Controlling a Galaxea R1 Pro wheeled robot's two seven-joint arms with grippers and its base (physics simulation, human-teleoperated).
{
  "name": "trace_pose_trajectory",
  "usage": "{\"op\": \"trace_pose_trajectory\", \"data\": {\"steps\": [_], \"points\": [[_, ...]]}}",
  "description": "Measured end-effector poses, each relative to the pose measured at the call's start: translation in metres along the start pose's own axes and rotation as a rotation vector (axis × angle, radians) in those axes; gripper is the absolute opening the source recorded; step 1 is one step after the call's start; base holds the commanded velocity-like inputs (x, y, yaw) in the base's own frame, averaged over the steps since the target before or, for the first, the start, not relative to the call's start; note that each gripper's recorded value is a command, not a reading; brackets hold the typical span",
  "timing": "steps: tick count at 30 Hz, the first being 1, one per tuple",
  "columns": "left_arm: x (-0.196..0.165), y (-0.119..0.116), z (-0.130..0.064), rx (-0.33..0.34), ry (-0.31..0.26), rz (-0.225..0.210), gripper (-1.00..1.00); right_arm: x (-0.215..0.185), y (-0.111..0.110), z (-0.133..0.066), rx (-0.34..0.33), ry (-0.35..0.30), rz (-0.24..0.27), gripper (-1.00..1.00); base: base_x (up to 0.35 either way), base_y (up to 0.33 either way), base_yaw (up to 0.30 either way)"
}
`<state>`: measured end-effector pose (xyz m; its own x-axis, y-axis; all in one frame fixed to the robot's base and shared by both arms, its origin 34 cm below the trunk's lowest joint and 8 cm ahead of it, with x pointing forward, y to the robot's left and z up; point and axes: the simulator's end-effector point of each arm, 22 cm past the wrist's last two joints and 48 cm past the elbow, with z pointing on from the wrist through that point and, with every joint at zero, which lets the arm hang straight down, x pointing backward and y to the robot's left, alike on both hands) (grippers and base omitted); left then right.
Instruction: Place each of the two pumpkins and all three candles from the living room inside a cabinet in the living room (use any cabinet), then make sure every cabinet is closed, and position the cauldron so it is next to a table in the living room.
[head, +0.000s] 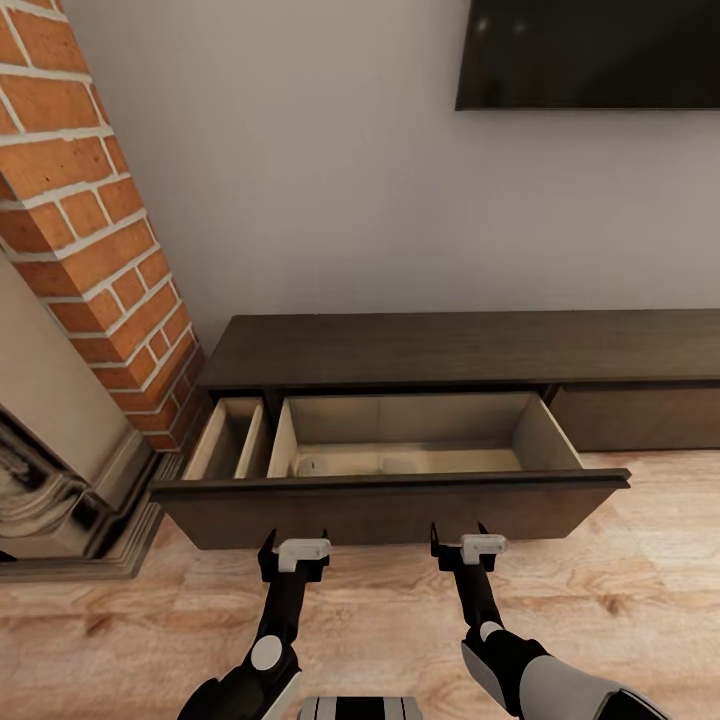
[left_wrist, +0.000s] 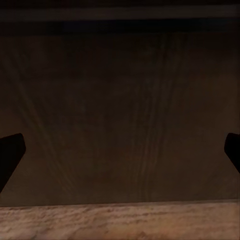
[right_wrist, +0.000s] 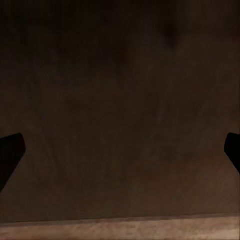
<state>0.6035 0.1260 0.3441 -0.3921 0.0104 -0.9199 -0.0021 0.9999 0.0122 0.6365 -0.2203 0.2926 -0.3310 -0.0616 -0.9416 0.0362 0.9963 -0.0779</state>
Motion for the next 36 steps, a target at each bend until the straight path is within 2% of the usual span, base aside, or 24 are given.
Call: {"op": "trace_pose_trajectory", "data": {"steps": [8, 19, 25, 36], "points": [[-0.002, -0.001, 0.0, 0.003, -0.004, -0.002, 1.0, 0.0, 0.0, 0.0, 0.0, 0.0, 0.0, 1.0, 0.0, 0.0, 0.0], [0.023, -0.002, 0.002, 0.005, 0.04, -0.002, 1.0, 0.028, 0.001, -0.001, -0.001, 0.045, -0.001, 1.0, 0.0, 0.0, 0.0], [0.023, -0.004, 0.002, 0.007, 0.039, 0.001, 1.0, 0.028, 0.001, -0.001, -0.001, 0.046, -0.001, 1.0, 0.0, 0.0, 0.0], [0.016, -0.006, 0.002, 0.012, 0.009, 0.053, 1.0, 0.028, 0.001, -0.001, -0.001, 0.047, -0.002, 1.0, 0.07, 0.0, 0.0]]}}
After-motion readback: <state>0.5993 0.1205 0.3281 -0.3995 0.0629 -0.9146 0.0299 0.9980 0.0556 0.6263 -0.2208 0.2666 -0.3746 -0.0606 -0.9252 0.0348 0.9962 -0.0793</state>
